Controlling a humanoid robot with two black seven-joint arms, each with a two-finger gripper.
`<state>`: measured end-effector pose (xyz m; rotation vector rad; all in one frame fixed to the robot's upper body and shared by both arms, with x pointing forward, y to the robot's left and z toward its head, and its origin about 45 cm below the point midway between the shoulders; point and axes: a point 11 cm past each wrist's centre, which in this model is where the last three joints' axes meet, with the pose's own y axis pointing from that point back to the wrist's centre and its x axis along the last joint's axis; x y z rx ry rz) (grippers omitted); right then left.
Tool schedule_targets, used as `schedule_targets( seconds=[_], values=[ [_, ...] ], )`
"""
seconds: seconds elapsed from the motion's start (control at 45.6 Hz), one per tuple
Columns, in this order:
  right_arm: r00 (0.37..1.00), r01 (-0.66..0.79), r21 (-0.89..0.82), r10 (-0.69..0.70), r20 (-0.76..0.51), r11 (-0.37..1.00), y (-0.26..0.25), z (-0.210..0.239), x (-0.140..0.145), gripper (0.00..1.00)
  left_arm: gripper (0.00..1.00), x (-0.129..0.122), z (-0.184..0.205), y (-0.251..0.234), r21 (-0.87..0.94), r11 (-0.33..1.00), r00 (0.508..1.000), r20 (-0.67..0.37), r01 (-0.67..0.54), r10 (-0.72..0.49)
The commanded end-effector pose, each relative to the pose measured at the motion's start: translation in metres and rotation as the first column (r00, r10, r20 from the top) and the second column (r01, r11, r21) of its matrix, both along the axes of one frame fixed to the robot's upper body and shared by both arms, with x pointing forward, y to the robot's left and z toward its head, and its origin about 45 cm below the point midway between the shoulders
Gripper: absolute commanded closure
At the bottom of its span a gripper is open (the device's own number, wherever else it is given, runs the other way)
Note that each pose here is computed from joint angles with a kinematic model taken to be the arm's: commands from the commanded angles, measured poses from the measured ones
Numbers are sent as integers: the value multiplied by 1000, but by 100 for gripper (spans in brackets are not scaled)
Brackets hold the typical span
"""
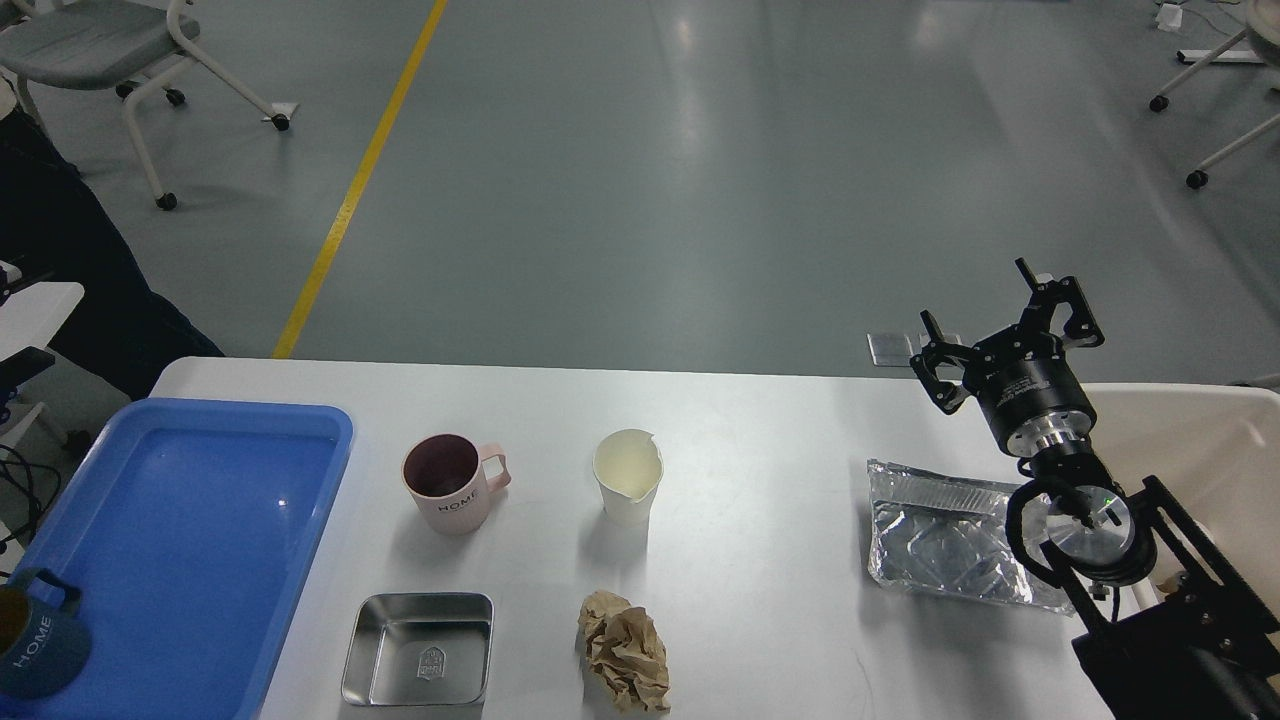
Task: Tidy desktop
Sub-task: 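Move the left gripper down toward the blue tray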
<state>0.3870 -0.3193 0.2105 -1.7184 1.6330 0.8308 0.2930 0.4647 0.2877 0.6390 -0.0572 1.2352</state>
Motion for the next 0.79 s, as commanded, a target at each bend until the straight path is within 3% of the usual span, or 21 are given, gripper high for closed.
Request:
schedule_targets(
  seconds=[0.0, 0.285, 0.417, 0.592, 0.767],
  values=[
    [1000, 0, -3, 0, -1, 1000, 0, 0, 0, 0, 3, -7, -7, -14, 90, 992, 996, -29, 83, -81],
    [1000, 7, -22, -8, -8, 1000, -8, -2, -3, 0, 3, -6, -1, -15, 133, 985, 994, -31, 110, -107],
    [1000, -8, -30, 7, -18, 1000, -4, -5, -4, 0, 3, -3, -20, -21, 95, 991, 995, -48, 94, -90],
    [1000, -17, -31, 16, -21, 999, 0, -6, -4, 0, 4, 3, -51, -45, 156, 966, 975, -117, 208, -191],
    [1000, -17, -30, 16, -21, 999, 0, -6, -4, 0, 4, 20, -75, -44, 168, 958, 963, -174, 233, -204]
  ],
)
